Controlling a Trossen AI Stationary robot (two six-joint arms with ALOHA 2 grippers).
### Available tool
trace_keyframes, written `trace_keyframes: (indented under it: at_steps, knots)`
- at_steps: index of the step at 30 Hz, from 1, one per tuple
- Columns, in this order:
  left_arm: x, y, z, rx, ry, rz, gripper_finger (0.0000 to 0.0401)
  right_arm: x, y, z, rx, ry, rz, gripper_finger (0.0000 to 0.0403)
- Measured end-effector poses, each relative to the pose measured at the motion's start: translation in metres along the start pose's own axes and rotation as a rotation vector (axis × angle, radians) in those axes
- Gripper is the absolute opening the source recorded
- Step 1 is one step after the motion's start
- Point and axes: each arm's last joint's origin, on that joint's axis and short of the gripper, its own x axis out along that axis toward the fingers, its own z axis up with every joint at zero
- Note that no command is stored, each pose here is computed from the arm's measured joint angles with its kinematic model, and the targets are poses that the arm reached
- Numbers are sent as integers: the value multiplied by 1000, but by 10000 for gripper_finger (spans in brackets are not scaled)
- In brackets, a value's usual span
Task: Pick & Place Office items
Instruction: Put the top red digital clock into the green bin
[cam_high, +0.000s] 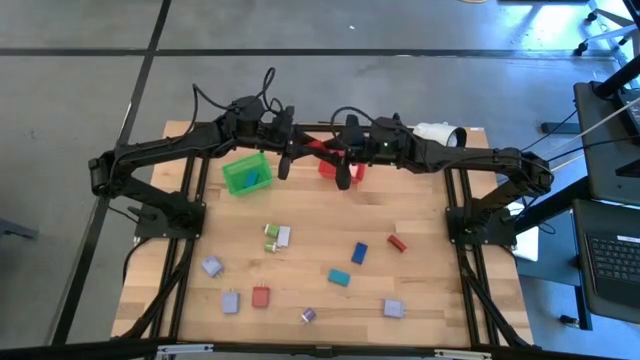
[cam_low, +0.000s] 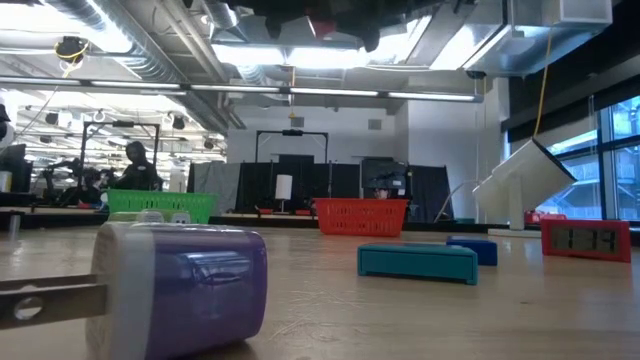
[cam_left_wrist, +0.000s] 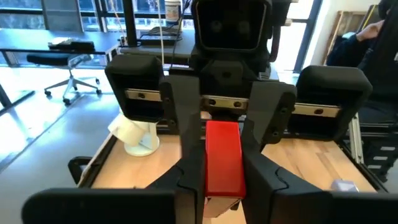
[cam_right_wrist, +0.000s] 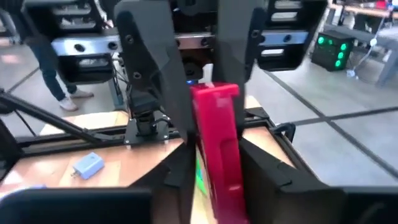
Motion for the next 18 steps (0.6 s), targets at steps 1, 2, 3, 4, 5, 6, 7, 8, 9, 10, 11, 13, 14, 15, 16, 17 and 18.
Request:
trace_keyframes:
  at_steps: [1,2,3,4,5,6,7,8,9,10,11,13,14,15,16,17,18]
  knots:
    - [0,0,0,-5,-1,-2,63,0,0,0,0,5,-3,134]
    - [0,0,0,-8,-3,-3,64,0,0,-1,0,14,-7,150]
    - [0,0,0,-10,-5,-5,64,0,-1,-2,0,21,-8,167]
    - [0,0,1,-15,-5,-6,64,0,-1,-3,1,27,-9,185]
    - [0,0,1,-22,-5,-8,63,0,-1,-3,1,37,-13,204]
    - [0,0,1,-28,-5,-9,62,-1,-2,-4,3,60,-16,221]
    - [0,0,1,-36,-6,-9,61,-1,-3,-5,5,94,-20,238]
    - [0,0,1,-42,-6,-9,61,-3,-4,-4,7,135,-24,253]
    - [0,0,1,-49,-6,-9,61,-5,-5,-2,10,176,-27,267]
    - [0,0,1,-51,-6,-9,61,-7,-6,1,13,215,-33,279]
    - [0,0,1,-51,-6,-8,61,-10,-7,4,16,255,-37,291]
    - [0,0,0,-53,-1,9,61,-17,-7,9,25,339,-44,307]
    - [0,1,-1,-57,9,24,61,-21,-7,13,40,373,-47,313]
    - [-1,2,-3,-64,28,50,61,-25,-6,17,54,400,-50,318]
    - [-1,4,-5,-73,51,76,61,-29,-6,21,67,421,-50,320]
    - [-2,6,-8,-85,84,99,61,-32,-5,24,76,444,-51,322]
    - [-4,9,-13,-104,124,124,61,-35,-5,27,79,467,-52,322]
